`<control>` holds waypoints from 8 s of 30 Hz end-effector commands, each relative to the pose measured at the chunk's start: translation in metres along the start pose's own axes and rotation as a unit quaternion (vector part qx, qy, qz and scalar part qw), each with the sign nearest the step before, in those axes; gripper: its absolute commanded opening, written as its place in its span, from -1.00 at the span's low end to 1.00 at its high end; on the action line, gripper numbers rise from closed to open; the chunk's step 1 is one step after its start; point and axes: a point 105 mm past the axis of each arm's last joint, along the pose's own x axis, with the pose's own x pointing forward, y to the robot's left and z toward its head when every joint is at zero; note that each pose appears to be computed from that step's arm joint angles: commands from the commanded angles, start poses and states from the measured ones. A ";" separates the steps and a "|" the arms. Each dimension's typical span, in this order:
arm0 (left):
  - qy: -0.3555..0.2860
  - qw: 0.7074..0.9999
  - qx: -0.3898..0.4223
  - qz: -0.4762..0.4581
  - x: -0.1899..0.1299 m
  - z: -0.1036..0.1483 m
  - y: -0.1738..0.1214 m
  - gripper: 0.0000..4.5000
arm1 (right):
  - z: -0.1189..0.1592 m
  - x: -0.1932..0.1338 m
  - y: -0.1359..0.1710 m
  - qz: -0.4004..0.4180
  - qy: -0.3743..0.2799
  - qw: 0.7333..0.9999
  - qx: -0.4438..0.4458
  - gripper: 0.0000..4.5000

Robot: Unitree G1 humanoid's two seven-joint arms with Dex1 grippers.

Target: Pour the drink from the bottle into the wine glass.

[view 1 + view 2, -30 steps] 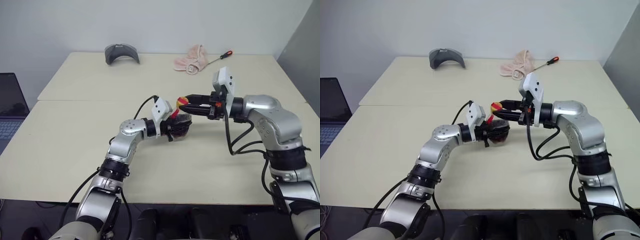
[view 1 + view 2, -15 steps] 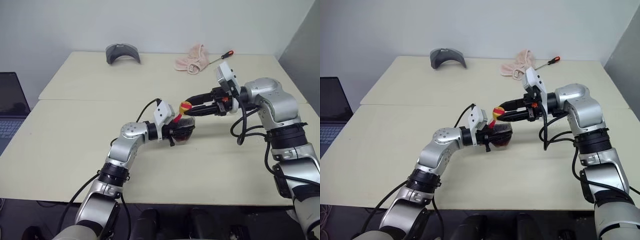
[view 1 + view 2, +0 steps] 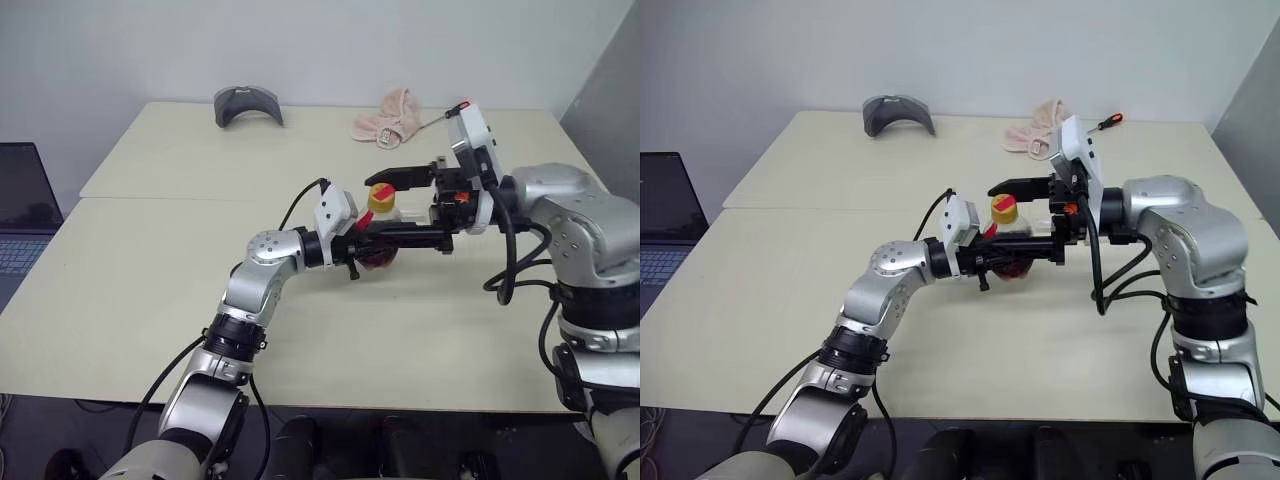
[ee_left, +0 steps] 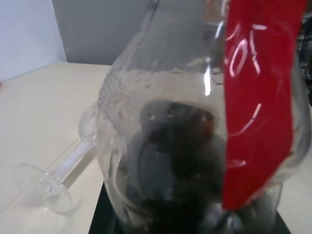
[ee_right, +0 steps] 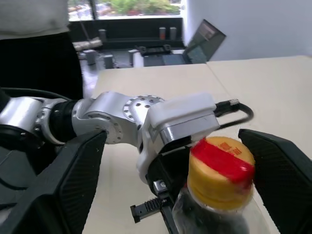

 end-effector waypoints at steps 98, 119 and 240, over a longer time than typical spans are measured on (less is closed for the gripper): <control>-0.022 1.000 0.009 -0.013 -0.004 0.007 -0.008 -0.56 | -0.005 0.035 -0.027 -0.138 -0.082 0.985 0.069 1.00; -0.019 1.000 0.007 -0.013 -0.001 0.007 -0.009 -0.56 | -0.022 -0.021 -0.023 -0.145 -0.046 0.986 0.065 1.00; -0.003 0.999 -0.004 0.046 -0.017 -0.002 0.017 -0.58 | -0.105 -0.150 -0.066 -0.525 0.072 0.844 0.084 1.00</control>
